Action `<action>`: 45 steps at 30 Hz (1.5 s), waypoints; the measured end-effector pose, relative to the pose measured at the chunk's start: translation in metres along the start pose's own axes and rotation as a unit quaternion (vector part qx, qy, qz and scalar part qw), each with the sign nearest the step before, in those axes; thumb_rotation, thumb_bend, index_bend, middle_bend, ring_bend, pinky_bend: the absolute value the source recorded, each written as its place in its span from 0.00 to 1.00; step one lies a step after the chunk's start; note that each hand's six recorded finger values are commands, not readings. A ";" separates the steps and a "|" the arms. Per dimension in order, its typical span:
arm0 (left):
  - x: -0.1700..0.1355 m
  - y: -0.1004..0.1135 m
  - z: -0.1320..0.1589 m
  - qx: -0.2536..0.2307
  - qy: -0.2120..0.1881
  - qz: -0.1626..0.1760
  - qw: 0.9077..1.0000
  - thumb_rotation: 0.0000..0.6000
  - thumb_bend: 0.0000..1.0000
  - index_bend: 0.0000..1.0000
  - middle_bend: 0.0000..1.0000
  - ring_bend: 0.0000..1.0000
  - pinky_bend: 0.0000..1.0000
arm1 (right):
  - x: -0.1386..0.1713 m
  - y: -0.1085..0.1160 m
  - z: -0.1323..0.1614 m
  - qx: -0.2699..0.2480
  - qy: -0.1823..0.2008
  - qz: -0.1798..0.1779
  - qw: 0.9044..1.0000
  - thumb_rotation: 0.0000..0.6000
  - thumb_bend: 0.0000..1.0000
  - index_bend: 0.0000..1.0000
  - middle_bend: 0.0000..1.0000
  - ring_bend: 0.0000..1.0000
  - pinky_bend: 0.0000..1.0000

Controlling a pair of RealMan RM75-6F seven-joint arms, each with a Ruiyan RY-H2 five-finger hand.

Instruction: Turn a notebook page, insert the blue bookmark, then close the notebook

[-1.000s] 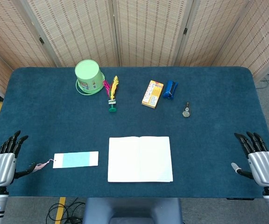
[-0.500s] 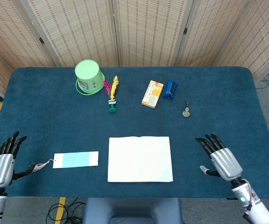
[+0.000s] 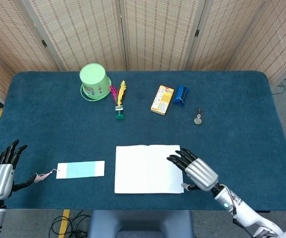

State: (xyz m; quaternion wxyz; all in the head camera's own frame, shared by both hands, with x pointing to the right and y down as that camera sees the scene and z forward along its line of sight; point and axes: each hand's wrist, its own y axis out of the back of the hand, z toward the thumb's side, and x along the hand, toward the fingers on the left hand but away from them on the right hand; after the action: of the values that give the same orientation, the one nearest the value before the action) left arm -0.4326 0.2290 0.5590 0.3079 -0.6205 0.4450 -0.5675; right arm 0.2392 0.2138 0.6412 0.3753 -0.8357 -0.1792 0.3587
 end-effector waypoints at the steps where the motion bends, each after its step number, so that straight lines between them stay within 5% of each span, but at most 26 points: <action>1: 0.000 0.001 0.000 0.000 0.000 0.001 1.000 1.00 0.22 0.15 0.04 0.08 0.16 | -0.003 -0.002 0.003 0.003 0.008 0.007 1.000 1.00 0.10 0.06 0.10 0.04 0.08; 9: -0.003 0.002 0.002 0.001 -0.003 0.001 1.000 1.00 0.23 0.15 0.04 0.08 0.16 | -0.011 -0.027 0.010 0.025 0.028 0.060 0.997 1.00 0.06 0.06 0.05 0.00 0.04; 23: -0.005 0.000 0.002 0.003 -0.003 -0.003 1.000 1.00 0.23 0.15 0.04 0.08 0.16 | -0.015 -0.040 -0.044 0.052 -0.051 0.063 0.995 1.00 0.00 0.03 0.00 0.00 0.00; 45: -0.004 -0.005 -0.001 0.001 -0.002 -0.007 1.000 1.00 0.23 0.15 0.04 0.08 0.16 | -0.046 -0.052 -0.042 0.046 -0.046 0.050 0.997 1.00 0.00 0.03 0.00 0.00 0.00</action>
State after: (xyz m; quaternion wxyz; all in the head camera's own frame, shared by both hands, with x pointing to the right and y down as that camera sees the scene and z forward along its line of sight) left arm -0.4318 0.2351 0.5619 0.3052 -0.6247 0.4396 -0.5686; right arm 0.2370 0.2004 0.7215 0.3864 -0.8079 -0.1378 0.4232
